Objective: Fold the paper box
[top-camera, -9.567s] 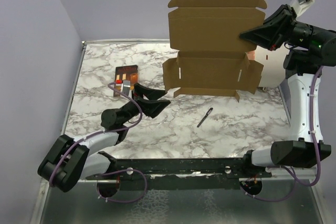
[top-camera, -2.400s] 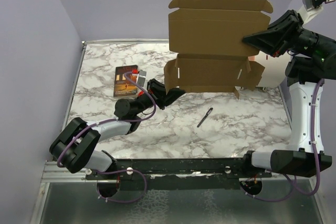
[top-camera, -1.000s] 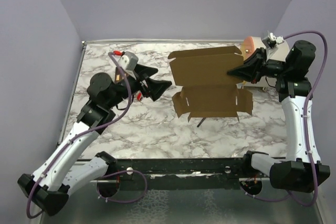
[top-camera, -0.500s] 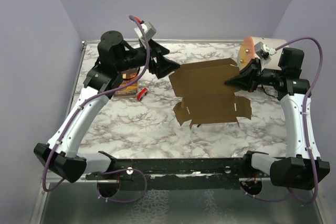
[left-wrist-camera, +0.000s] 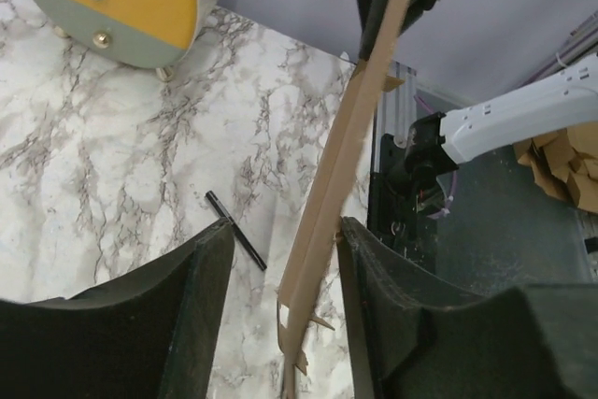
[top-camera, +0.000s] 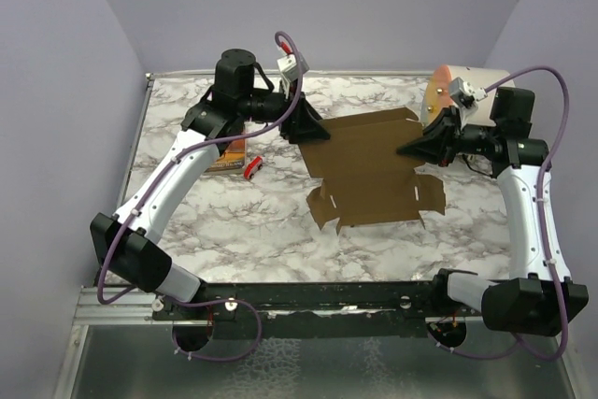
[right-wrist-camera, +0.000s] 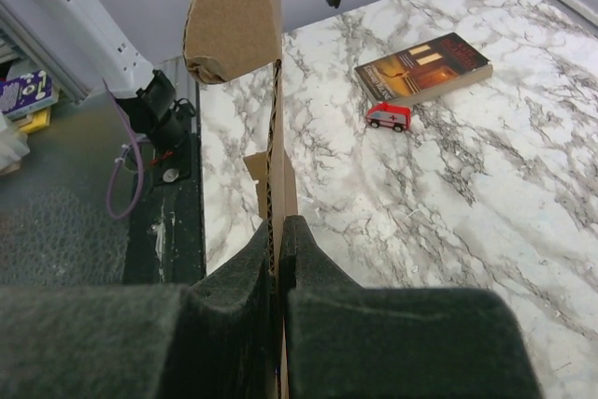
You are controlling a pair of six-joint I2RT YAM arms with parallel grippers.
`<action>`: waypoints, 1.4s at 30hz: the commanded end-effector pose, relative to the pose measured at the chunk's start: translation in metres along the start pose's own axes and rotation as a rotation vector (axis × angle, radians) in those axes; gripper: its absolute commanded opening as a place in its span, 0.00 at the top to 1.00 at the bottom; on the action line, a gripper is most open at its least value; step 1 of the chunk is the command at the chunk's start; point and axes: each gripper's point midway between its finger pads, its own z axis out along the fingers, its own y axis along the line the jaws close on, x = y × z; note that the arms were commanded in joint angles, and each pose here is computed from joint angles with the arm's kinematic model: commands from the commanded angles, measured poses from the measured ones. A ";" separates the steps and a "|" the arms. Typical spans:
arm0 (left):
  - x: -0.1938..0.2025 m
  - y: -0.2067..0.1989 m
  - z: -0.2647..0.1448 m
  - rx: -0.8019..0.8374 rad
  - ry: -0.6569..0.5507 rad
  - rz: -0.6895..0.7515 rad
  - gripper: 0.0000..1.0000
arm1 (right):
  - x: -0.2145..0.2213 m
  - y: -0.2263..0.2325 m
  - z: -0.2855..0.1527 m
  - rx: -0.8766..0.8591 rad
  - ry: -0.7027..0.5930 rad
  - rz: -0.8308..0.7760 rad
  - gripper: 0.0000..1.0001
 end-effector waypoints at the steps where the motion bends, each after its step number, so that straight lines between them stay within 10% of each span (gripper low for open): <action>1: -0.001 -0.023 0.006 0.091 0.009 0.061 0.54 | -0.003 0.005 0.003 -0.043 -0.014 0.003 0.99; 19: 0.011 -0.034 0.010 0.149 0.017 0.109 1.00 | -0.003 0.007 0.004 -0.065 -0.021 0.021 0.99; 27: 0.004 -0.043 0.002 0.167 -0.022 0.155 1.00 | -0.001 0.004 0.004 -0.054 -0.015 0.032 0.99; 33: 0.000 -0.042 -0.005 0.151 -0.047 0.152 0.66 | -0.002 0.006 0.004 -0.064 -0.020 0.035 0.99; 42: -0.001 -0.038 -0.006 0.159 -0.044 0.127 0.73 | -0.002 0.005 0.004 -0.069 -0.022 0.039 0.99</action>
